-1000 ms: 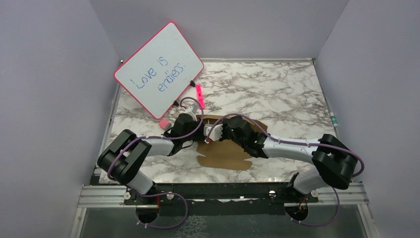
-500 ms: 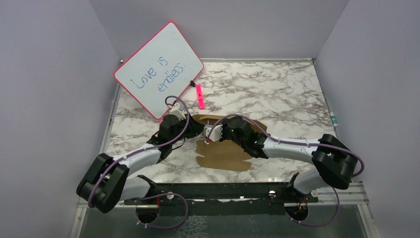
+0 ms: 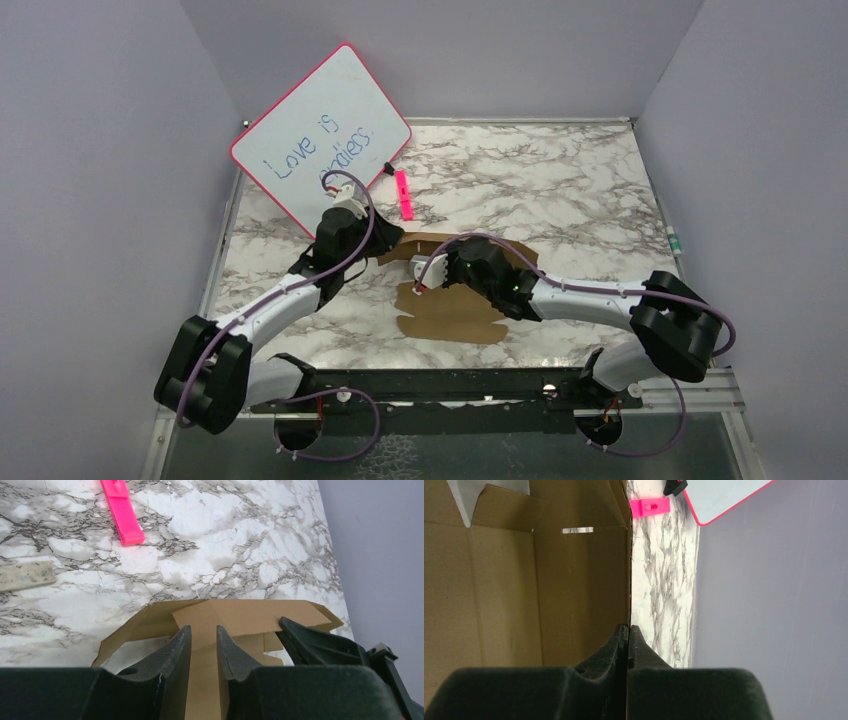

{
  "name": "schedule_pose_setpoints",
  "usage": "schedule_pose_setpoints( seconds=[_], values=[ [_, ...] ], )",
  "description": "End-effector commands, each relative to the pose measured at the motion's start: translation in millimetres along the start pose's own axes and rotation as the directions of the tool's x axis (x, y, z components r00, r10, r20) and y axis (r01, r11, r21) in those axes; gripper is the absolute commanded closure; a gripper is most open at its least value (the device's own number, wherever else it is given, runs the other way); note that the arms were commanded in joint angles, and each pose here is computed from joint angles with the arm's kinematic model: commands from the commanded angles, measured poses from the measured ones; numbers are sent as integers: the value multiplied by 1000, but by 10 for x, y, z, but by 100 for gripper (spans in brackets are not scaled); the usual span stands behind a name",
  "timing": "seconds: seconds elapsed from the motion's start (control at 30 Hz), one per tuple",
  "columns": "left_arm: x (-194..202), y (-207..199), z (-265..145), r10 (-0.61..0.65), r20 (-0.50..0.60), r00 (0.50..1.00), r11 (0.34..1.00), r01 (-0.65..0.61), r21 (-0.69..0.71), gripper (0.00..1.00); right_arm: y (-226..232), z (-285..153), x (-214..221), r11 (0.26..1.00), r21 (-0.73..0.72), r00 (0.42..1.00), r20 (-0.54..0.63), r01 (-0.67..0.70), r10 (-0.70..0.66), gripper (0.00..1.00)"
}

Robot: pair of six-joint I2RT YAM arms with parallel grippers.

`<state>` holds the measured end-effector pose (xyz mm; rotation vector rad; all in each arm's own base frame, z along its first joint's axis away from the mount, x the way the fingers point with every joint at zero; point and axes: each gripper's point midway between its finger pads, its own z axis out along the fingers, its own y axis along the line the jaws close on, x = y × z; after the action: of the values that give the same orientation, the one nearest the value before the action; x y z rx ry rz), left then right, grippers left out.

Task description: Fold the paper box

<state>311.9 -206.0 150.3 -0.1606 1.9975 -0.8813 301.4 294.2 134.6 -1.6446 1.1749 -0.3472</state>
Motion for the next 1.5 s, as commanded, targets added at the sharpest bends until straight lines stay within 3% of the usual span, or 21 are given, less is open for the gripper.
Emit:
schedule_pose_setpoints(
  seconds=[0.0,0.33,0.5,0.67,0.77,0.97,1.3,1.47],
  values=[
    [87,106,145,23,-63,998,999,-26,-42,76,-138,-59,-83,998,55,999,25,23,-24,96],
    [249,-14,111,30,-128,991,999,-25,40,78,-365,-13,-96,984,148,996,-9,94,-94,97],
    [72,142,8,73,-64,995,995,-78,-70,77,-391,11,-100,976,159,989,-18,146,-145,97],
    [-243,433,-172,116,25,993,964,-106,-244,68,-314,15,-97,978,131,986,-9,164,-164,97],
    [-334,585,-251,122,69,990,945,-94,-315,54,-291,11,-86,978,121,986,-10,168,-168,97],
    [-317,629,-161,168,76,983,955,-143,-260,45,-251,5,-106,981,99,985,8,169,-171,97],
    [-166,717,33,274,42,961,947,-261,-186,46,-209,28,-132,982,72,984,23,175,-177,97],
    [-136,665,114,322,27,947,940,-316,-130,56,-214,36,-150,981,65,982,28,185,-187,97]
  ],
)
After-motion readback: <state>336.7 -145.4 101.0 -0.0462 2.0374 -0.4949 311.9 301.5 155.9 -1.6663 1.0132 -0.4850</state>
